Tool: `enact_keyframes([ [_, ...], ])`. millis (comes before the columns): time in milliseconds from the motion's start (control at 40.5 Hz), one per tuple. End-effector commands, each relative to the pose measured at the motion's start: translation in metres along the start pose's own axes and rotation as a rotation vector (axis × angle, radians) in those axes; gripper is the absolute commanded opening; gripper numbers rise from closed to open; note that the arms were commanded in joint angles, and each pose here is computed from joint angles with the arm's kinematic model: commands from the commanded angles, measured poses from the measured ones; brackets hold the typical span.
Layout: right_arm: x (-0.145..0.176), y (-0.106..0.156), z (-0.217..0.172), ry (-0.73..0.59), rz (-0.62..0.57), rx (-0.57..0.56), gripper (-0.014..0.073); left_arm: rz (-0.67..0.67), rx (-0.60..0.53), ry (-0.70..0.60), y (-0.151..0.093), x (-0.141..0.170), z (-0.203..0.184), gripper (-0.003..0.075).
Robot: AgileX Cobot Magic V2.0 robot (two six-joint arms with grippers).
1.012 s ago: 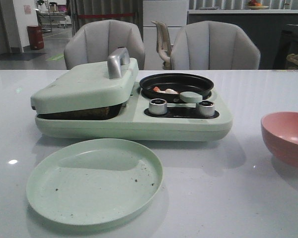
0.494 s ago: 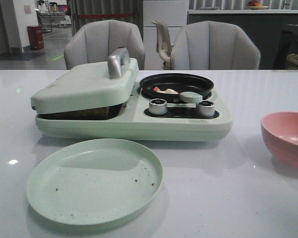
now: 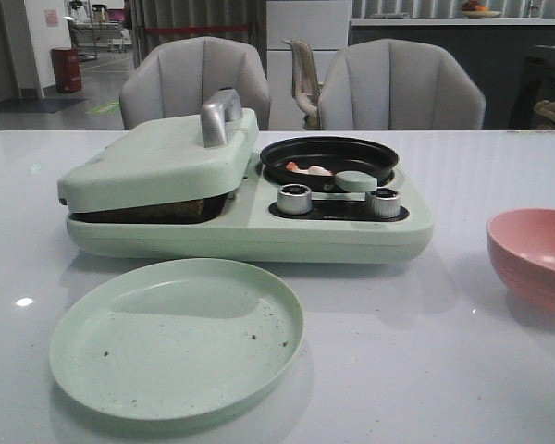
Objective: Make breakfast with bread and shrimp
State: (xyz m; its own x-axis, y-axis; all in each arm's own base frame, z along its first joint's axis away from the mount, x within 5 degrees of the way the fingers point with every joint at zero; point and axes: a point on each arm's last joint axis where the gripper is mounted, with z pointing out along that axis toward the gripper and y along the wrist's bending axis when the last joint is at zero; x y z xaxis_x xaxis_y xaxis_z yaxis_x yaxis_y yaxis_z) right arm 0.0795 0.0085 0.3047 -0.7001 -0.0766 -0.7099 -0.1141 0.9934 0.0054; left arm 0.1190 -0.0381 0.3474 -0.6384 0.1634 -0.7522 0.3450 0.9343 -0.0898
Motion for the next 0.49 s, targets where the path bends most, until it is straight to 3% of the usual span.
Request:
enact_keyframes([
  [0, -0.0117, -0.0006, -0.0057, -0.091, -0.002, 0.008, 0.0043, -0.013, 0.001, -0.094, -0.0015, -0.0120, -0.0068, 0.0102],
  [469, -0.0115, -0.0005, -0.0057, -0.088, -0.001, 0.007, 0.0043, -0.013, 0.001, -0.094, -0.0015, -0.0120, -0.0068, 0.0102],
])
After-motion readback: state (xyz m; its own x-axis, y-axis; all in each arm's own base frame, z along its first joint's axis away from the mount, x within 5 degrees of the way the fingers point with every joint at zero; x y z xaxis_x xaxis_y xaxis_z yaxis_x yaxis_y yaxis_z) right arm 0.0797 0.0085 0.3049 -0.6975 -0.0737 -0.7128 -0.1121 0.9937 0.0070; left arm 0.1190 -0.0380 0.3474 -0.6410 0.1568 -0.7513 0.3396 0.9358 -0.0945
